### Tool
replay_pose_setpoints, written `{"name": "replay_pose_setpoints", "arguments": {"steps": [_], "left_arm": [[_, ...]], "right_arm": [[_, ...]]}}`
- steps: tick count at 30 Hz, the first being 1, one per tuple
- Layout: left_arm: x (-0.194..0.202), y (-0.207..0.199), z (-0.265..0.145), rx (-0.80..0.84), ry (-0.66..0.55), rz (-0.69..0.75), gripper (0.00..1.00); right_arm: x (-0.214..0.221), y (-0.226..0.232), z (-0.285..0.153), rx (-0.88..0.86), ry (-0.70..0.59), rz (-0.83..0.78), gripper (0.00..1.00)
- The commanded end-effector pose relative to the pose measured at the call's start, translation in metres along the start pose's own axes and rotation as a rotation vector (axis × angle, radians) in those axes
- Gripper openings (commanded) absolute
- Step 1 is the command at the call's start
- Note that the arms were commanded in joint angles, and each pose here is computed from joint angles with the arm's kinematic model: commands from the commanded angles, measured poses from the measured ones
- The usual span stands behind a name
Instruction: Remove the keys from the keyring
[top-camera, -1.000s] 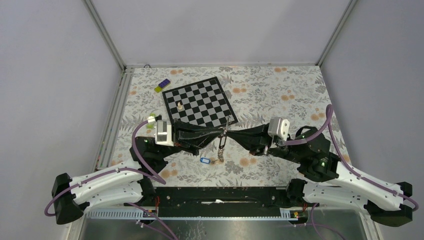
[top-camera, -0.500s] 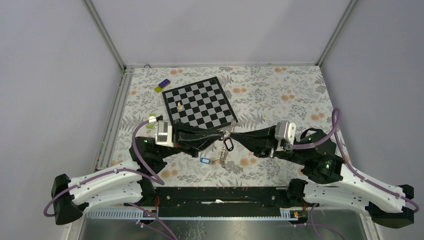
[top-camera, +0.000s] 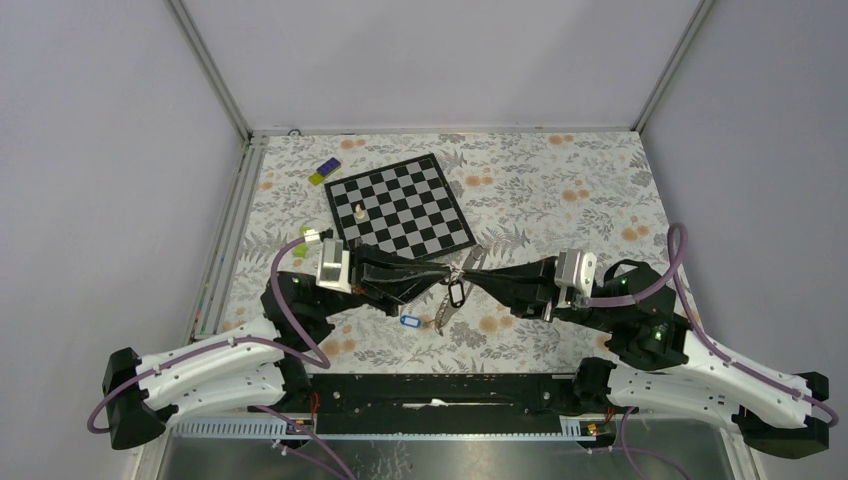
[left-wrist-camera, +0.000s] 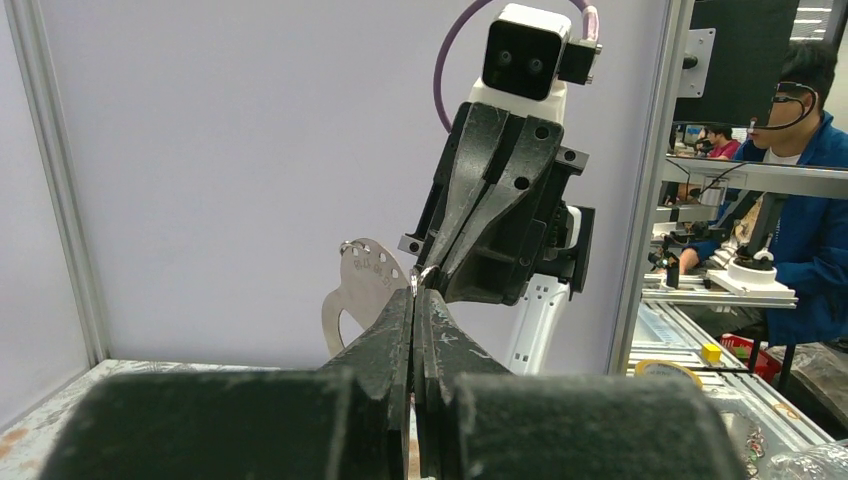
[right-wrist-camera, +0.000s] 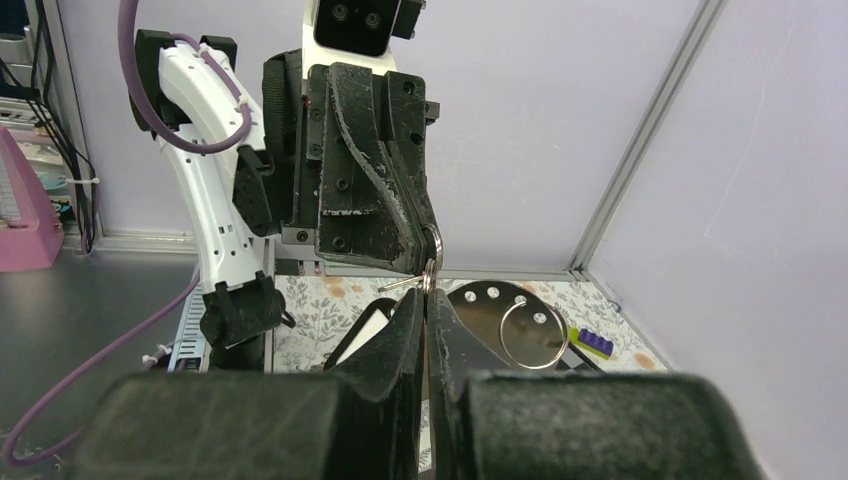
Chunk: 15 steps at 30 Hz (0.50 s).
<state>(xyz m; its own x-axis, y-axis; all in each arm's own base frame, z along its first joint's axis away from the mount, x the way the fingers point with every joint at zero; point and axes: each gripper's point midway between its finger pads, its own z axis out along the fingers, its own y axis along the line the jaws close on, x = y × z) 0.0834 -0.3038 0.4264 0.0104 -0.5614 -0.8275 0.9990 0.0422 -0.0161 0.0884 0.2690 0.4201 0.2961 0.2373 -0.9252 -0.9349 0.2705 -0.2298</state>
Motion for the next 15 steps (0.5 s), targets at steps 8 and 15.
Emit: {"name": "replay_pose_setpoints", "arguments": {"steps": [8, 15], "left_arm": [[-0.016, -0.012, 0.011, 0.072, -0.008, 0.003, 0.00], [-0.015, -0.016, 0.011, 0.093, 0.002, 0.002, 0.00]], "right_arm": [[-0.026, -0.005, 0.002, -0.018, -0.057, -0.128, 0.00], [-0.024, -0.003, 0.000, -0.036, -0.055, -0.201, 0.00]]}}
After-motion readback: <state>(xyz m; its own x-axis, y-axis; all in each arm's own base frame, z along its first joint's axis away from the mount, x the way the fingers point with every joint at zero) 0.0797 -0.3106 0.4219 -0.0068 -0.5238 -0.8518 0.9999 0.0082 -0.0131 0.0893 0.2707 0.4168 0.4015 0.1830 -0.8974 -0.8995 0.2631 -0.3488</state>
